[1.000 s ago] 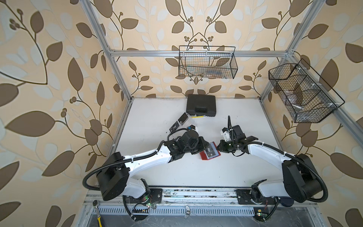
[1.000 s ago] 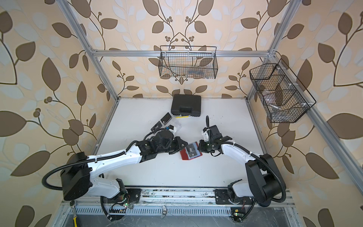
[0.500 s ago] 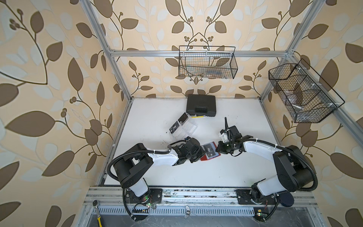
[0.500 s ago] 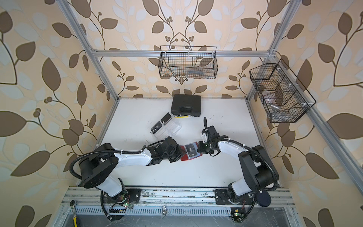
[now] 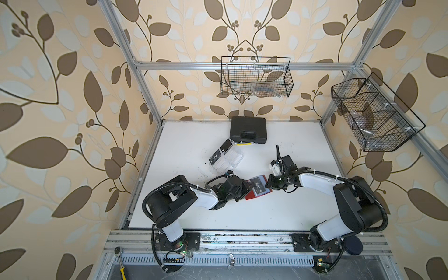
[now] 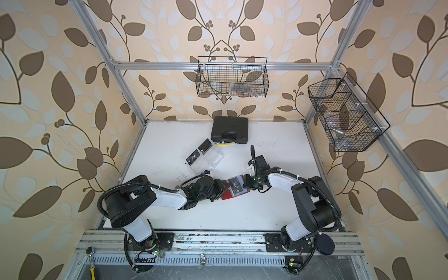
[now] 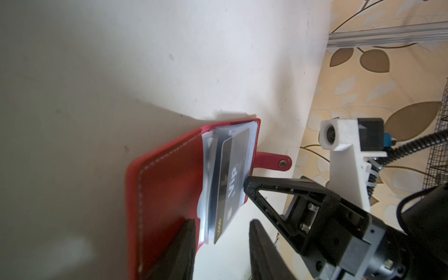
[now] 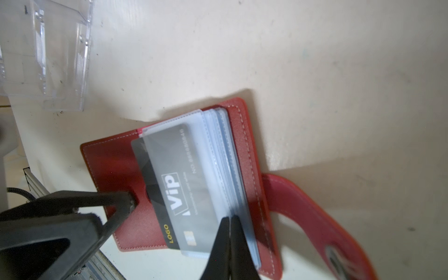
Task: Take the credit cards out of the card holder
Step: Take out the credit card from the card slot.
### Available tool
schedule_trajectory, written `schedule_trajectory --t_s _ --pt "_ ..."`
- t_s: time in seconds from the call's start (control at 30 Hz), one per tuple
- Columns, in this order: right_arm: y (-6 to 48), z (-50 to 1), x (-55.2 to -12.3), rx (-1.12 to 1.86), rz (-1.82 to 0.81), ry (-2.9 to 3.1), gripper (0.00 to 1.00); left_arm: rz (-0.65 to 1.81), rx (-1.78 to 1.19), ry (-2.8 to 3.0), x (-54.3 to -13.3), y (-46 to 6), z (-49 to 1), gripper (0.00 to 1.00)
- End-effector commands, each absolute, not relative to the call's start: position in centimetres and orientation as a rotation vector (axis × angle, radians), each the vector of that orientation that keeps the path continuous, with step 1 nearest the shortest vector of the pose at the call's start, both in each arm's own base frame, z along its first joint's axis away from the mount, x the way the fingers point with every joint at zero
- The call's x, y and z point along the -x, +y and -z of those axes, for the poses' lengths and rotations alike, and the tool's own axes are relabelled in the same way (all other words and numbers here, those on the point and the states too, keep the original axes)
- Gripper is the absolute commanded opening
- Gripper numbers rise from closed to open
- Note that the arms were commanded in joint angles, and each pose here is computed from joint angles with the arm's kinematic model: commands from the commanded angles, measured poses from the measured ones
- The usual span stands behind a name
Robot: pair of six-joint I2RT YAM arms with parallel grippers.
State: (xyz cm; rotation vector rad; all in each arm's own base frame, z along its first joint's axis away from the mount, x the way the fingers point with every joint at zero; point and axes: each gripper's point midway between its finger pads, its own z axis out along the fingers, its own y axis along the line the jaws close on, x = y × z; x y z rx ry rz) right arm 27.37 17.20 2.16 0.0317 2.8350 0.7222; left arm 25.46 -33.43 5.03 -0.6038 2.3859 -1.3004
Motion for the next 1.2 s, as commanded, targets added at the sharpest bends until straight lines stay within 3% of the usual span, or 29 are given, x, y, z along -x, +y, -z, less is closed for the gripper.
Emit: schedule_trajectory --t_s 0.0,0.23,0.57,0.77,1.17 --pt "17.6 -1.7 -27.1 -0.005 -0.733 2.848 0.04 1.421 0.620 2.237 -26.7 -33.9 -6.9 0.38" --pt "17.9 -1.6 -26.9 0.003 -0.740 2.853 0.03 1.439 0.602 2.234 -26.8 -34.3 -6.6 0.36" --pt "18.2 -0.9 -26.2 0.013 -0.751 2.875 0.01 1.436 0.586 2.245 -26.8 -34.6 -5.9 0.23" --pt "18.3 -0.7 -26.1 0.014 -0.754 2.882 0.00 1.433 0.582 2.271 -26.5 -34.7 -5.0 0.21" --pt "18.2 -0.4 -25.7 0.018 -0.754 2.891 0.00 1.374 0.604 2.324 -25.2 -33.2 -3.9 0.34"
